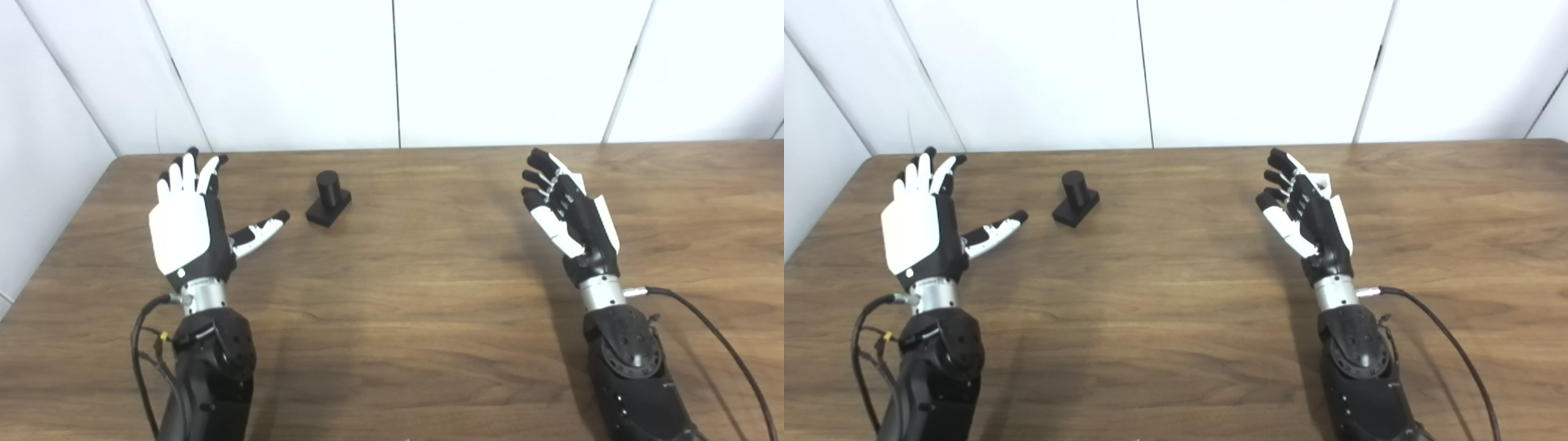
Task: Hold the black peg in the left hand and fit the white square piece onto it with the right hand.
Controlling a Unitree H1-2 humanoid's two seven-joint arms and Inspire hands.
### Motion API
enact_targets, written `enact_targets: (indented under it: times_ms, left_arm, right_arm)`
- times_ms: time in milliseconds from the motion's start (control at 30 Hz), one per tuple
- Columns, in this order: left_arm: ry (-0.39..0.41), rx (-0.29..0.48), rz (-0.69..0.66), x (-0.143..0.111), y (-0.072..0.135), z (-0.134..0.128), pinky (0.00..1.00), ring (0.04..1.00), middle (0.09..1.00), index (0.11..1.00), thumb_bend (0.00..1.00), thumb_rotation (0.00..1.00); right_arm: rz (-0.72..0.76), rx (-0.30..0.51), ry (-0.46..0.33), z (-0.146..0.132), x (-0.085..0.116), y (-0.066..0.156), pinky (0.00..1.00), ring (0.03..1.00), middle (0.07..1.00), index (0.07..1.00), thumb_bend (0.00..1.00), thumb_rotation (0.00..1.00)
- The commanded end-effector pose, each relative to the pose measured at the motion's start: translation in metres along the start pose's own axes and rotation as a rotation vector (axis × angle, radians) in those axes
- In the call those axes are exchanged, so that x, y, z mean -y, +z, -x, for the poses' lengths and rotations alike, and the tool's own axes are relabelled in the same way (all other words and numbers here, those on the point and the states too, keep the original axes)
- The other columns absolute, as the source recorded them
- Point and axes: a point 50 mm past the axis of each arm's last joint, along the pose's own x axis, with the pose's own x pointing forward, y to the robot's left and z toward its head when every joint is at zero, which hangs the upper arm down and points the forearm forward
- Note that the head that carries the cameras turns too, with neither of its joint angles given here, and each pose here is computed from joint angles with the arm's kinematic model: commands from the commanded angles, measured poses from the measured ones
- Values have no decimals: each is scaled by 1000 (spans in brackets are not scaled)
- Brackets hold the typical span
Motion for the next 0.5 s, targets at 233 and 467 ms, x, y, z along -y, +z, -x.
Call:
enact_targets:
  times_ms: [233,467]
  left_arm:
    - [-14,9,7,7,17,-26,1000,1000,1000,798,950,598]
    - [-81,-11,55,16,23,-29,1000,1000,1000,748,1000,639]
  right_arm:
    - [22,-133,-7,41,15,-38,782,846,883,875,647,600]
    - [21,-135,-10,40,14,-36,786,847,885,873,646,603]
